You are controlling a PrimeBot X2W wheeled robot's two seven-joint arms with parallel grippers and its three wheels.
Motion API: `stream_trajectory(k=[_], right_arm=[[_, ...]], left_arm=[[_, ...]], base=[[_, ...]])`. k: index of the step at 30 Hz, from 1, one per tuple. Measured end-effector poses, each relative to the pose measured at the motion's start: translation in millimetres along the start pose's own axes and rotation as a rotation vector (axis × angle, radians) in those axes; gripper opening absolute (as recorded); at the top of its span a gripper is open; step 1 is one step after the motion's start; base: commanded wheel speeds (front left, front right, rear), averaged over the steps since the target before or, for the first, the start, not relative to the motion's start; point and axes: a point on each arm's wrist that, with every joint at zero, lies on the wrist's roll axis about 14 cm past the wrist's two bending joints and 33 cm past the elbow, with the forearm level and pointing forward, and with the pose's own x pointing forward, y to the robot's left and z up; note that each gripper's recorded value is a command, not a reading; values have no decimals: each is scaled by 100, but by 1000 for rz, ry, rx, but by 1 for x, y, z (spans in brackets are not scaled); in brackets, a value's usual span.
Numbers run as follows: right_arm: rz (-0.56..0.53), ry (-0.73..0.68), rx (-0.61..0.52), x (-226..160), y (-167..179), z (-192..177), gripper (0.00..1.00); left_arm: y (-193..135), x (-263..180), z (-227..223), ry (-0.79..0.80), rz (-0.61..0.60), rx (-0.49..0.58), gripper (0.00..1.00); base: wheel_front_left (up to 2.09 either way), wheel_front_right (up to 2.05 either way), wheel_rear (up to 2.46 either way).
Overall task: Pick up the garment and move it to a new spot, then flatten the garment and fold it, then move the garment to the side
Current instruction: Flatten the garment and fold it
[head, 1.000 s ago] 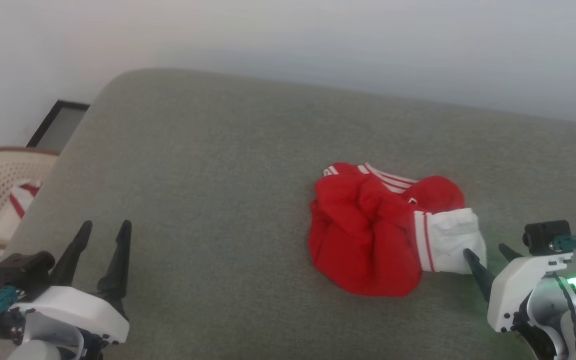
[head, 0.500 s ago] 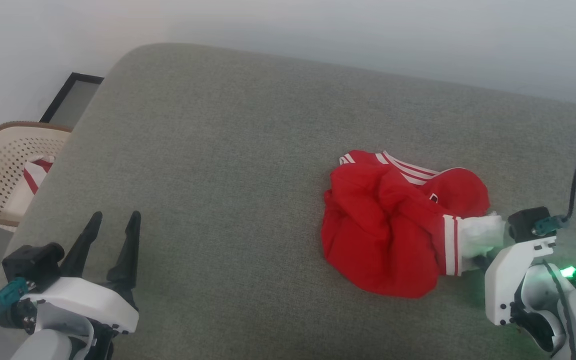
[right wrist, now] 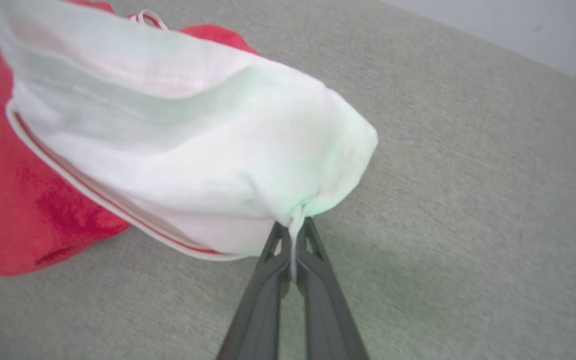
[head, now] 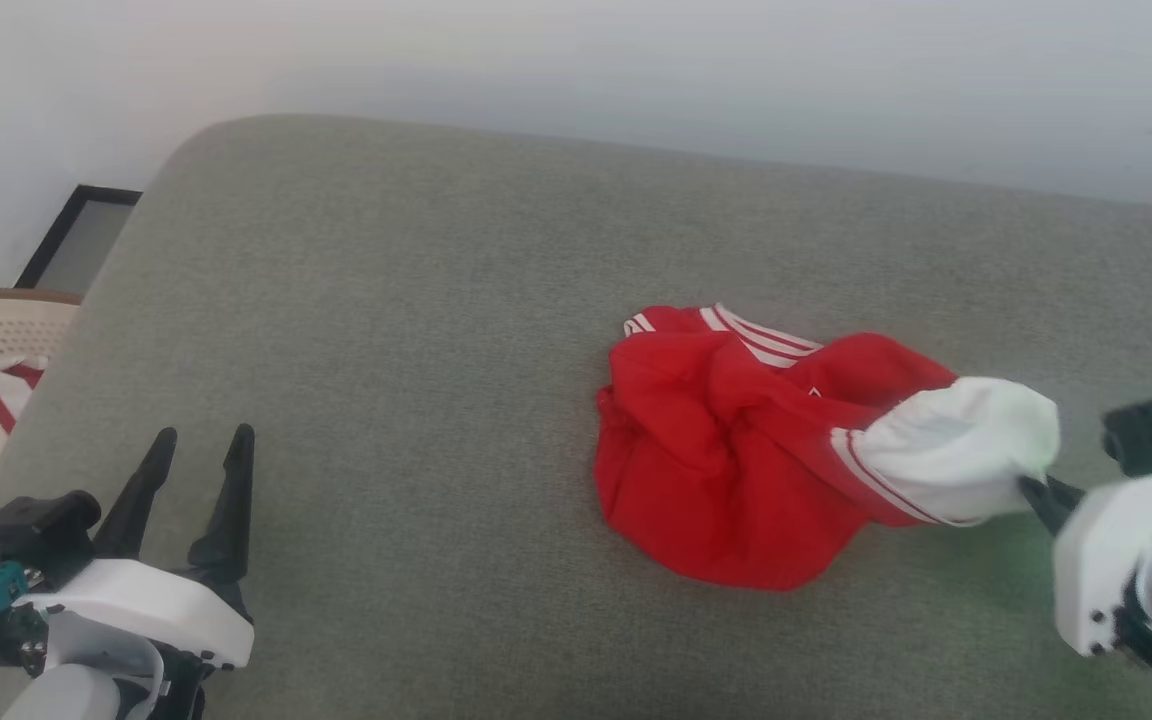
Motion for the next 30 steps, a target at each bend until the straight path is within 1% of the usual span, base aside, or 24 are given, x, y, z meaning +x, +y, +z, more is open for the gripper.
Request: stream_trajectory(k=[4,9,10,11,15,16,17,18,19,27,30], right_arm=[[-29,20,24,-19,-14,-17,0],[-92,83,94,-36,-35,-55,0],[-105,102,98,-38,-39,-63,0],[-120,123,130,-40,-42,-76,0],[-129,165,166,-37,-42,-98,0],[-131,167,176,-35,-42,-100,12],[-132,169,177,-33,-42,-100,33],[-136,174,176,-32,-43,-101,71],[-137,169,183,-30,-44,-100,100],[-134,135,191,-30,-44,-85,100],[-140,93,184,-37,-49,-69,100]], left_arm=[[-5,4,0,-1,-15,-1,100],[-9,9,-1,1,-30,-1,100],[-11,9,-2,3,-32,-3,100],[-12,11,-4,9,-38,-2,100],[-16,13,-8,22,-54,-1,100],[-18,15,-8,24,-59,-1,100],[-20,16,-7,25,-68,0,100],[-21,18,-8,29,-74,2,100],[-22,19,-8,33,-77,4,100],[-35,33,-1,52,-139,40,100],[-45,42,5,63,-183,65,100]], base=[[0,0,0],[0,0,0],[0,0,0],[0,0,0],[0,0,0],[0,0,0],[0,0,0],[0,0,0],[0,0,0],[0,0,0],[0,0,0]])
